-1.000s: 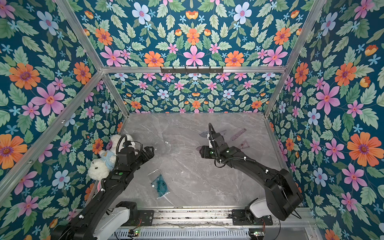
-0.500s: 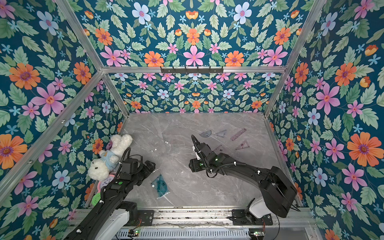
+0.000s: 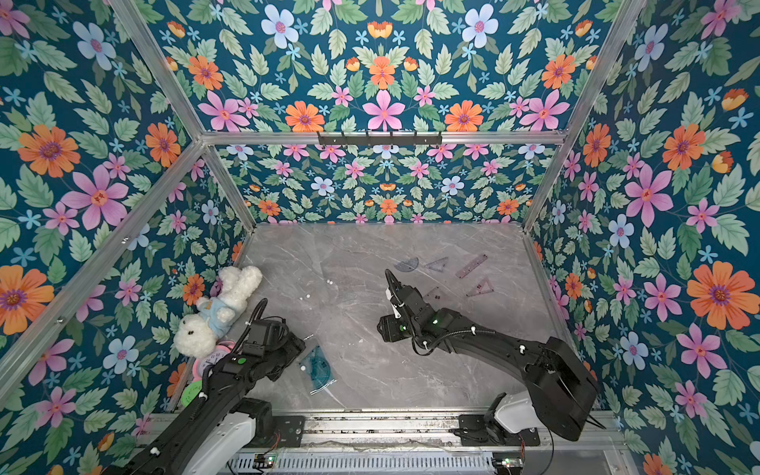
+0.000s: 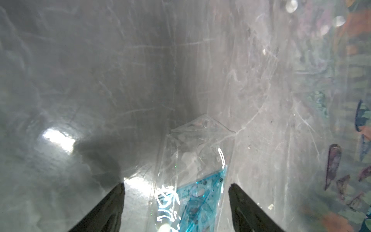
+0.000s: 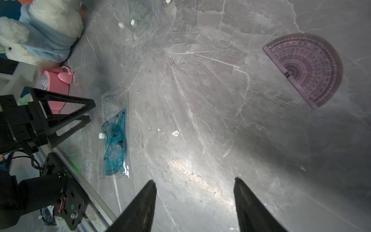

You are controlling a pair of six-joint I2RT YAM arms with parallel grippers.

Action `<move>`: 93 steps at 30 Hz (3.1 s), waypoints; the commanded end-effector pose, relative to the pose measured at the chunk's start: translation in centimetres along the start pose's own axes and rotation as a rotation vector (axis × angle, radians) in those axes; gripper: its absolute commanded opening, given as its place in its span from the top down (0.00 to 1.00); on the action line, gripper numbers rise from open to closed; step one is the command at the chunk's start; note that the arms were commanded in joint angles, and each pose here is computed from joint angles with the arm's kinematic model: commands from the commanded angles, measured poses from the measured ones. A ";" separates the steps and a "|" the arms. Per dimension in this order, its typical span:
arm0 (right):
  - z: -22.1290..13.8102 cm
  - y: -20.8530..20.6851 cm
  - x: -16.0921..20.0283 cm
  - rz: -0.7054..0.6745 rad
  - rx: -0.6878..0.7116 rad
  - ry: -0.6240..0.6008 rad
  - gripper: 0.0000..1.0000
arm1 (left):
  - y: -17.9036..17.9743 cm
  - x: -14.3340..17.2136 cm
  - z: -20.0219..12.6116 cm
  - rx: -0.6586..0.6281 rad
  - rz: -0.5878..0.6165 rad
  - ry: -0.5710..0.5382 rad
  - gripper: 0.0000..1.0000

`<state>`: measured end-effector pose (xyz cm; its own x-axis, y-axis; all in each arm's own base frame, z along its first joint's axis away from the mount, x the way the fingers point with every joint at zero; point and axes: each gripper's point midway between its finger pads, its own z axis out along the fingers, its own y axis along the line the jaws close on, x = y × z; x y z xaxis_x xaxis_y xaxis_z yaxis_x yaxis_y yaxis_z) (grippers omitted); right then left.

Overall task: Open the ruler set and take out the ruler
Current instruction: Pick up the ruler set bag from the center of the board.

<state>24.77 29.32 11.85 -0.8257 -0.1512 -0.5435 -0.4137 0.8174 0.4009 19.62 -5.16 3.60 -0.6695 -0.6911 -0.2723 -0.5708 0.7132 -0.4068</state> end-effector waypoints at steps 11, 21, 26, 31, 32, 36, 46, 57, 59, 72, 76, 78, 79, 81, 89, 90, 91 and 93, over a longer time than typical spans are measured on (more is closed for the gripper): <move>0.3 -0.2 -0.2 0.006 0.009 -0.019 0.37 | -0.7 1.4 1.9 -0.026 0.040 0.023 0.25; 0.1 -0.6 -0.4 0.024 0.030 -0.034 0.37 | -1.7 2.0 2.7 -0.003 0.067 0.042 0.55; 0.1 -0.8 -0.3 0.035 0.037 -0.033 0.38 | -2.1 2.5 3.2 0.019 0.069 0.061 0.61; 0.5 -0.7 -0.2 0.045 0.032 -0.030 0.38 | -2.8 3.0 3.6 0.045 0.071 0.075 0.75; 0.6 -0.8 -0.2 0.048 0.034 -0.027 0.38 | -3.0 3.1 3.6 0.047 0.072 0.076 0.78; 0.8 -0.9 0.0 0.053 0.037 -0.018 0.38 | -3.2 3.4 3.9 0.051 0.075 0.083 0.84; 1.1 -1.0 0.1 0.055 0.041 -0.012 0.38 | -3.2 3.8 4.3 0.050 0.086 0.092 0.98; 2.1 -0.1 0.3 0.099 -0.010 0.011 0.38 | -4.9 2.7 3.7 0.097 0.123 0.047 1.00; 2.4 0.3 0.5 0.110 -0.032 0.027 0.38 | -5.5 2.0 3.2 0.103 0.153 0.021 1.00; 3.1 1.0 0.8 0.093 -0.066 0.059 0.32 | -3.1 3.6 -0.4 0.015 0.396 0.133 0.32; 2.9 1.0 0.8 0.092 -0.066 0.061 0.31 | -3.3 6.1 -0.1 0.006 0.468 0.217 0.31; 2.7 1.1 0.8 0.089 -0.069 0.057 0.31 | -3.1 6.9 0.1 -0.004 0.482 0.245 0.31; 2.6 1.1 0.8 0.087 -0.070 0.054 0.31 | -3.2 7.4 0.2 0.001 0.487 0.257 0.30; 2.4 1.0 0.8 0.087 -0.067 0.049 0.31 | -3.7 7.8 0.2 0.028 0.492 0.264 0.30; 1.9 1.1 0.9 0.082 -0.077 0.042 0.31 | -2.7 8.9 1.4 -0.001 0.518 0.318 0.30; 1.9 1.1 0.9 0.082 -0.079 0.043 0.31 | -2.4 9.1 1.5 -0.007 0.519 0.323 0.31; 1.9 1.2 0.9 0.082 -0.084 0.041 0.31 | -2.5 9.2 1.5 -0.001 0.514 0.326 0.32; 2.0 1.2 1.0 0.087 -0.090 0.041 0.31 | -2.6 9.4 1.7 0.018 0.488 0.330 0.35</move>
<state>24.30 31.02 10.08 -0.8777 -0.1051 -0.4675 -0.3610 0.7867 0.5008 17.28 -14.21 1.82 -0.9549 -0.2008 -0.2189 -0.1200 0.9349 -0.3339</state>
